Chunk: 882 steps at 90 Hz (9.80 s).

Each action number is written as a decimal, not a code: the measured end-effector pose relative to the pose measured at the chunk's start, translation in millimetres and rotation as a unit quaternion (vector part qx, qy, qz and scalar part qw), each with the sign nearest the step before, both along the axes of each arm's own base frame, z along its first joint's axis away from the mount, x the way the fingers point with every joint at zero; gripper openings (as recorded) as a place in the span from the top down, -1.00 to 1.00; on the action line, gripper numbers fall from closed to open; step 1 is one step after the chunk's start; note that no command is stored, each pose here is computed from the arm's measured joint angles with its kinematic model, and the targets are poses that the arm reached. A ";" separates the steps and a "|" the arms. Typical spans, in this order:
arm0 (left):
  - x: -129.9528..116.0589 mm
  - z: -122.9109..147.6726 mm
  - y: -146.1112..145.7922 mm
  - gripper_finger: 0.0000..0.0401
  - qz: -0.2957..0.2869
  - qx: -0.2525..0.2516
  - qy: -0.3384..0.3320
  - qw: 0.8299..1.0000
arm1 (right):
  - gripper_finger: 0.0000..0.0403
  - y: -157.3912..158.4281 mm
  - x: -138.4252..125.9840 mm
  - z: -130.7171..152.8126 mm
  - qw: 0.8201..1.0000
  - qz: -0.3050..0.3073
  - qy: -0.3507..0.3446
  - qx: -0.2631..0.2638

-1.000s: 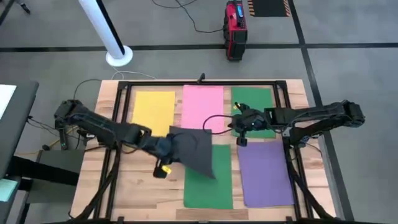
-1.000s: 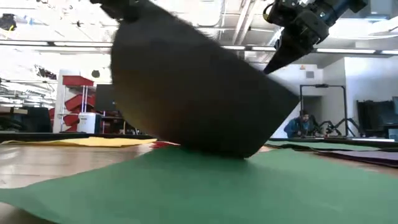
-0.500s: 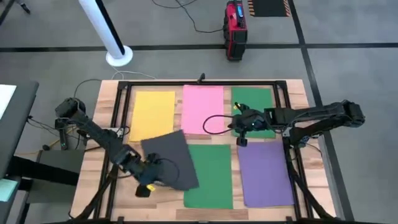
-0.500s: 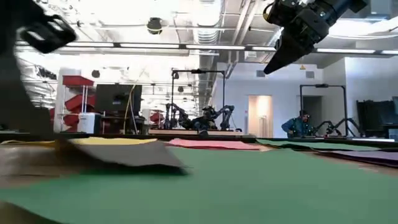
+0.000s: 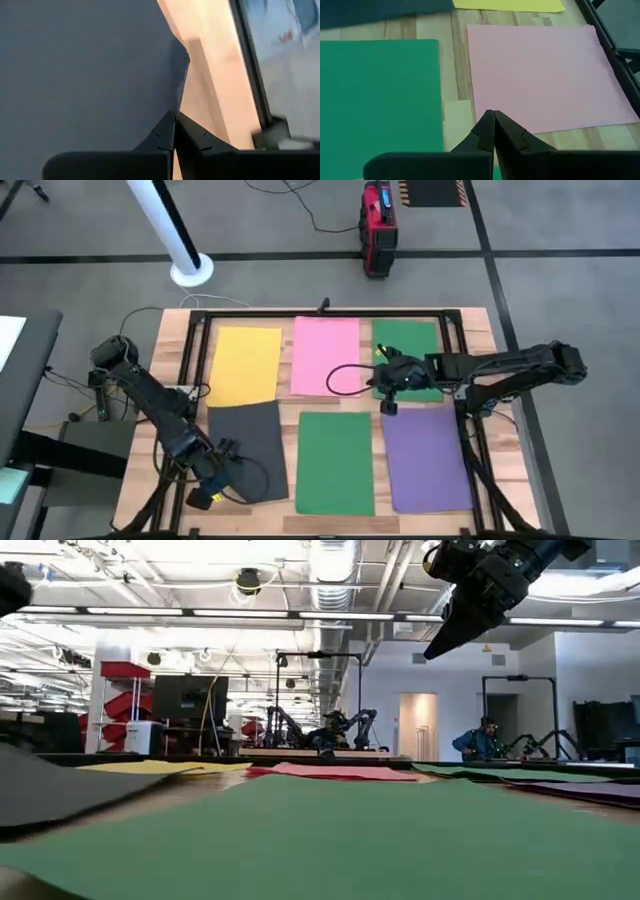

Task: Organize paper
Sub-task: Move the black colored paper to the bottom left of the table, then stack the top green colored paper on top of the bottom green colored paper

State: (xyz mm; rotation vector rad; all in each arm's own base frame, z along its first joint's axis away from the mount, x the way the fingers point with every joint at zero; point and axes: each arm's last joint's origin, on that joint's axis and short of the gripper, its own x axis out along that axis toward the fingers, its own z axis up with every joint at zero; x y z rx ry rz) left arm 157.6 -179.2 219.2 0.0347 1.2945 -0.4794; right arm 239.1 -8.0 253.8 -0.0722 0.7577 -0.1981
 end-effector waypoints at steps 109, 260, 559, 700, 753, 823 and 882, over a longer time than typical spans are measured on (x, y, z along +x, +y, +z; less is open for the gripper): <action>-5.5 2.2 -8.4 0.41 0.092 -0.093 0.121 0.984 | 0.44 -0.1 1.6 1.6 1.000 -0.011 -0.014 0.008; 13.0 -98.0 46.6 1.00 0.289 0.009 0.079 0.954 | 0.55 -10.4 -3.0 -2.0 0.998 -0.032 0.024 -0.051; 65.2 -69.6 175.1 1.00 0.390 -0.092 -0.468 0.787 | 0.68 -5.3 -27.6 -81.3 0.997 0.012 0.072 0.026; 60.3 -85.4 182.6 1.00 0.388 -0.028 -0.407 0.826 | 0.98 7.2 17.0 -98.7 0.978 -0.049 0.192 -0.066; 59.7 -87.1 182.3 1.00 0.389 -0.027 -0.399 0.830 | 0.30 5.6 8.7 -109.8 0.976 -0.075 0.199 -0.056; 56.8 -93.2 179.4 1.00 0.386 -0.013 -0.370 0.845 | 0.36 -4.3 10.4 -111.0 0.979 -0.077 0.187 -0.025; 56.8 -93.0 179.5 1.00 0.387 -0.010 -0.372 0.844 | 0.36 -11.5 12.3 -119.6 0.976 -0.078 0.204 -0.018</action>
